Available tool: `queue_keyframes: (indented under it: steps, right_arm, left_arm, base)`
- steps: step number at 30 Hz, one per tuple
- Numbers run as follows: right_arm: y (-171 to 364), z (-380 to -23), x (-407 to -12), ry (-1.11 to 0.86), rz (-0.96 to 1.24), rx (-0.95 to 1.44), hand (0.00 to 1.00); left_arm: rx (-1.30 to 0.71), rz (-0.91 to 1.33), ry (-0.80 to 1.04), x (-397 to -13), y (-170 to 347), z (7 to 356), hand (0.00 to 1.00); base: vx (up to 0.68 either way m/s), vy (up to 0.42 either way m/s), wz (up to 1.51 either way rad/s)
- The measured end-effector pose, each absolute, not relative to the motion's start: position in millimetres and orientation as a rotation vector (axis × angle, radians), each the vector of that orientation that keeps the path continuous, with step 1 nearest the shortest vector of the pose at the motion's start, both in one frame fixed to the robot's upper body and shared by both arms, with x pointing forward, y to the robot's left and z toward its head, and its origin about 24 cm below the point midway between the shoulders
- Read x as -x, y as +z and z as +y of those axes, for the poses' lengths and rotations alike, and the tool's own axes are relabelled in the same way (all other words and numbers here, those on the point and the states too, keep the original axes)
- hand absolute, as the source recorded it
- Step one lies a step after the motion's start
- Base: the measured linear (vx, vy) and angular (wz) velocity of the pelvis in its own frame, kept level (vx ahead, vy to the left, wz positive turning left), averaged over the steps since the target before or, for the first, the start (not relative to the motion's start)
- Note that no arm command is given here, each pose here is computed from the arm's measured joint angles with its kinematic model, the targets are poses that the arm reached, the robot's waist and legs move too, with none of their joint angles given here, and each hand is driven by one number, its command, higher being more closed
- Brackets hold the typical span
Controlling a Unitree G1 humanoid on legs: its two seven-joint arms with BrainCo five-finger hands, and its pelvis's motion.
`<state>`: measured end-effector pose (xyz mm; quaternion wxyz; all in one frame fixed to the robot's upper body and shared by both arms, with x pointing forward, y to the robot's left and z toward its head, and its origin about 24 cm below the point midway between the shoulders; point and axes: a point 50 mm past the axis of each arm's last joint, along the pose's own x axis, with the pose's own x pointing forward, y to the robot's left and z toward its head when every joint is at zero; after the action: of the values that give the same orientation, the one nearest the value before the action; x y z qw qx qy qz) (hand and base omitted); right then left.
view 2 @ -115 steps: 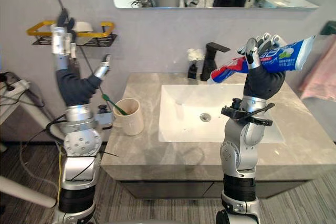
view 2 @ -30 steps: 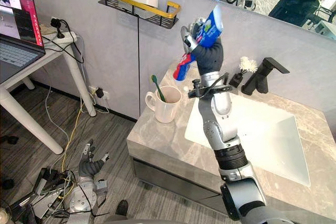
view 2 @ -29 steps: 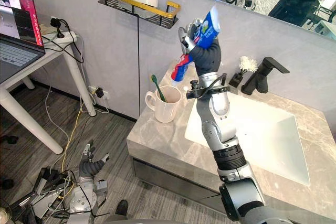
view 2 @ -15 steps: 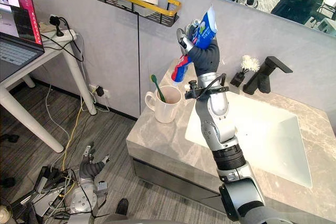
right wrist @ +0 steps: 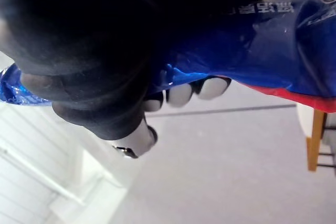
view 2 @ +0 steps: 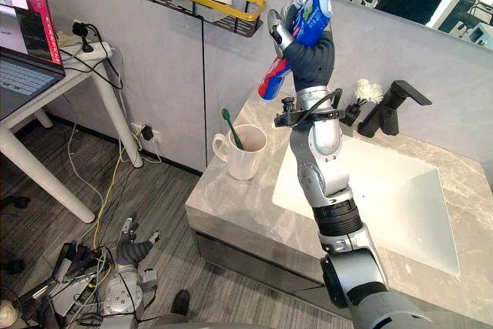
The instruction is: Organize washtable
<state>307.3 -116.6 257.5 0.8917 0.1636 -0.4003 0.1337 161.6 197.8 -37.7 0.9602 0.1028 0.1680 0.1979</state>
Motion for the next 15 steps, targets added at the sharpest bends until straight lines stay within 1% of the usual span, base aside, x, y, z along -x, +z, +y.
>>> queue_keyframes:
  steps: [2,5,7,13,15]
  right_arm:
    - [258,-119,-307,0.267,-0.834,-0.327,1.0]
    - [261,-128,-308,0.202,-0.856,-0.285,1.0]
    - [264,-142,-308,0.112,-0.879,-0.253,1.0]
    - [269,-167,-307,-0.068,-0.909,-0.195,1.0]
    - [269,-166,-307,-0.071,-0.909,-0.194,1.0]
  left_arm:
    - [-0.21,0.34,0.406,-162,-38,198,0.0]
    - [-0.212,0.328,0.425,-164,-36,200,0.0]
    - [-0.211,0.294,0.442,-173,-30,201,0.0]
    - [-0.209,0.215,0.472,-192,-17,202,0.0]
    - [-0.215,0.208,0.477,-193,-15,202,0.0]
  base:
    - [0.0,0.001,-0.12]
    - [0.0,0.005,-0.14]
    - [-0.04,0.003,-0.05]
    - [0.01,0.015,-0.05]
    - [0.02,-0.015,0.04]
